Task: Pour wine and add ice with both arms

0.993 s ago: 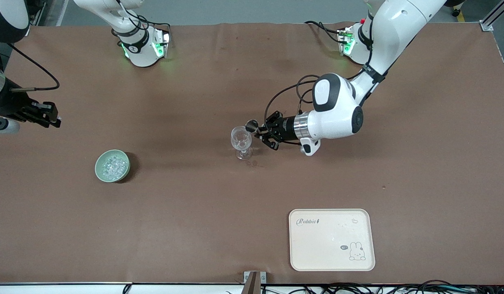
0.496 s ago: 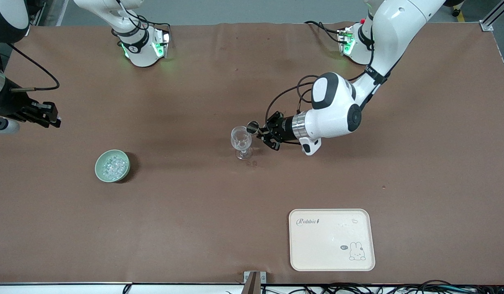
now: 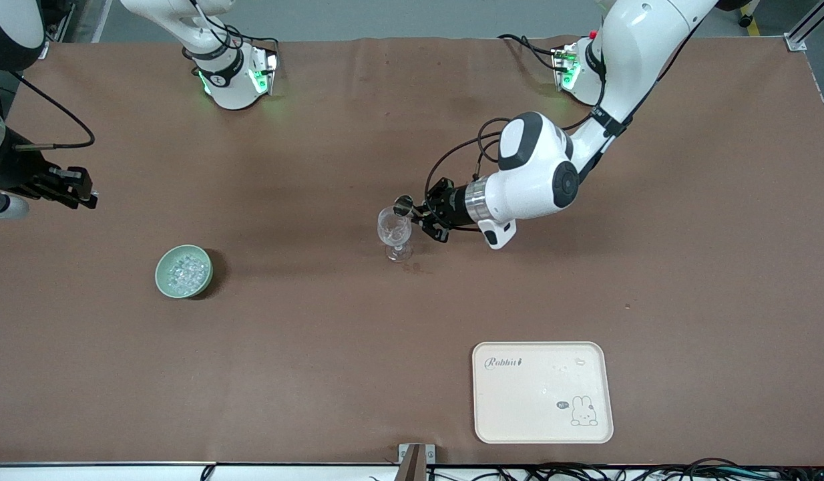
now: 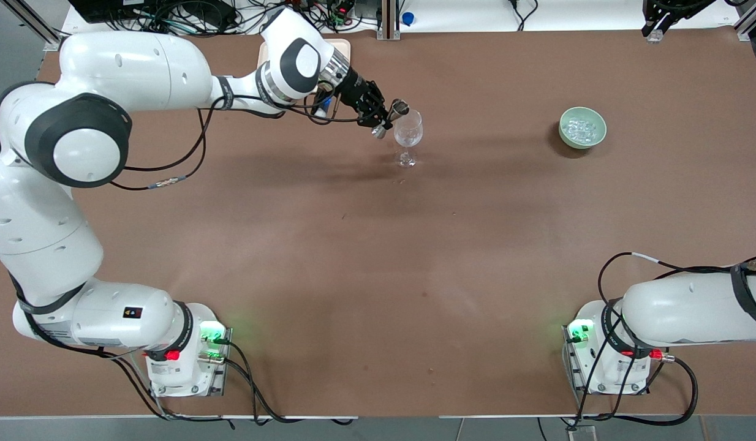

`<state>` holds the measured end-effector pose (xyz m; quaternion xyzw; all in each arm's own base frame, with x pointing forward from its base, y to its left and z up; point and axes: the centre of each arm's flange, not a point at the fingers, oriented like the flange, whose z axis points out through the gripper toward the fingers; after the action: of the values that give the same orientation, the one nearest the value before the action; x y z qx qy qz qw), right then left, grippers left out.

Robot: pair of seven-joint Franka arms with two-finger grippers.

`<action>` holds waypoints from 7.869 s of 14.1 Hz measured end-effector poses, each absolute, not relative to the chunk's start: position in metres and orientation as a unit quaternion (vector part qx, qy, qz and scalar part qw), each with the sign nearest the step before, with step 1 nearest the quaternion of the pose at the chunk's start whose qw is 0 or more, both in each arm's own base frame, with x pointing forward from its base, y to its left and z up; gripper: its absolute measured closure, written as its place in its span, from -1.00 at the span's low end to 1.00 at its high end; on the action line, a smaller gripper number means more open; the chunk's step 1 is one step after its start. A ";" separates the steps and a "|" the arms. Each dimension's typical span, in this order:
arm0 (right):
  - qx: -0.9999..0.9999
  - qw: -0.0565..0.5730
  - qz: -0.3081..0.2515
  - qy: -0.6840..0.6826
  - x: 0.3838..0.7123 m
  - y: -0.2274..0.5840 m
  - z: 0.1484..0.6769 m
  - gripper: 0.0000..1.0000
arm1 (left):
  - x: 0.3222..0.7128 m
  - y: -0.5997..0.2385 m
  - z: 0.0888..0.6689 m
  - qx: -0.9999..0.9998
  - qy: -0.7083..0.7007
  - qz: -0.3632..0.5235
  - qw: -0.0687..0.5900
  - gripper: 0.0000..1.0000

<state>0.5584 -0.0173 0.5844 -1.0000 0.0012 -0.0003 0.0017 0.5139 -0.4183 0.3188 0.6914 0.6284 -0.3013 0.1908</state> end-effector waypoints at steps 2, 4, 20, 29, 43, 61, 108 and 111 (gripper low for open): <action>-1.000 0.002 0.000 0.002 0.558 -0.018 0.584 0.46 | 0.514 -0.419 0.318 0.693 0.632 -0.294 0.184 0.57; -1.000 0.002 0.000 0.003 0.558 -0.019 0.584 0.46 | 0.515 -0.418 0.317 0.692 0.634 -0.292 0.183 0.57; -0.999 0.005 -0.020 -0.033 0.562 0.022 0.588 0.46 | 0.595 -0.313 0.312 0.667 0.560 -0.420 0.254 0.57; -0.996 0.021 -0.059 -0.068 0.562 0.207 0.566 0.46 | 0.674 -0.216 0.296 0.639 0.551 -0.404 0.353 0.57; -0.995 -0.005 -0.046 -0.084 0.526 0.488 0.445 0.46 | 0.741 -0.087 0.203 0.579 0.589 -0.347 0.444 0.57; -0.994 -0.044 -0.005 -0.103 0.503 0.504 0.383 0.46 | 0.750 -0.045 0.110 0.489 0.648 -0.343 0.472 0.57; -0.998 -0.026 -0.037 0.033 0.537 -0.037 0.657 -1.00 | 0.512 -0.097 0.654 1.000 -0.003 -0.017 -0.016 -1.00; -0.999 -0.010 -0.023 0.029 0.542 -0.030 0.645 -1.00 | 0.507 -0.092 0.657 0.999 -0.024 -0.014 -0.016 -1.00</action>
<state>0.5419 -0.0302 0.6451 -0.9992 0.0291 -0.0234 -0.0105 0.5069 -0.0924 0.6574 0.9995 -0.0238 -0.0139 -0.0157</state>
